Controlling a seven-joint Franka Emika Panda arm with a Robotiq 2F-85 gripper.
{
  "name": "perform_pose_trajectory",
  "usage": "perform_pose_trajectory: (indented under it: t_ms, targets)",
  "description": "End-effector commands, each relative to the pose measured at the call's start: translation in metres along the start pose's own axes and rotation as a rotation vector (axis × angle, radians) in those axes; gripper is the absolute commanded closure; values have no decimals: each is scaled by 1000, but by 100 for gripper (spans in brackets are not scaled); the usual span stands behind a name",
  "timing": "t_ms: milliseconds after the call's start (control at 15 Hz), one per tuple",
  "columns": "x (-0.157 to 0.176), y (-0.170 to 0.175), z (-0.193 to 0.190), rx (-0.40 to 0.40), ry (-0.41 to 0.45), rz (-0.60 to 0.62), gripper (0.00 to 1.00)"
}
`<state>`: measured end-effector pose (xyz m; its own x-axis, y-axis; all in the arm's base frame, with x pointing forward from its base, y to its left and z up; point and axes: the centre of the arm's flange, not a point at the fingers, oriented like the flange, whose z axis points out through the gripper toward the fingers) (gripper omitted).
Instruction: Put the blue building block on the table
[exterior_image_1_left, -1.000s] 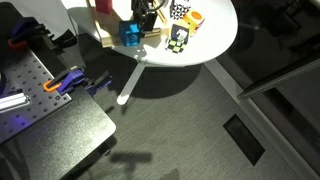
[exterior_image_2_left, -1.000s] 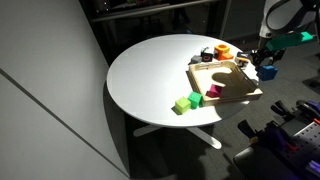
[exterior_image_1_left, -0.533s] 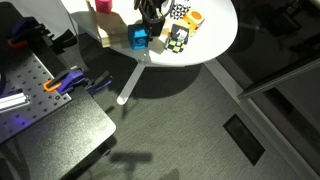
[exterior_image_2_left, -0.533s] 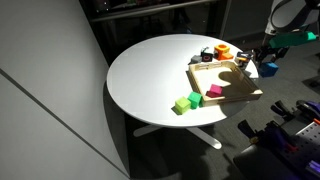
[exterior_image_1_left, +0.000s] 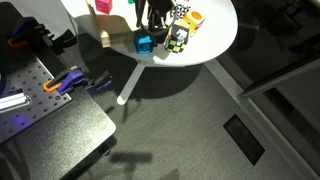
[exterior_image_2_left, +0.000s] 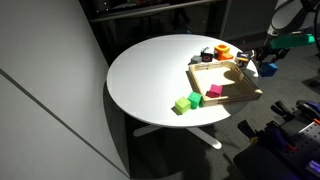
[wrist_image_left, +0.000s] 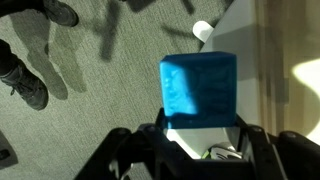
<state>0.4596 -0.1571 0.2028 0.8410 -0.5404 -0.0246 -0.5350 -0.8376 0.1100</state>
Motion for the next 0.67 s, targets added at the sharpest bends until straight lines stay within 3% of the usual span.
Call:
perform_pose_trajectory:
  t_ms: [0, 600]
  targets:
    - [17, 8, 4, 26, 13, -2, 67]
    - [44, 6, 11, 28, 31, -11, 67]
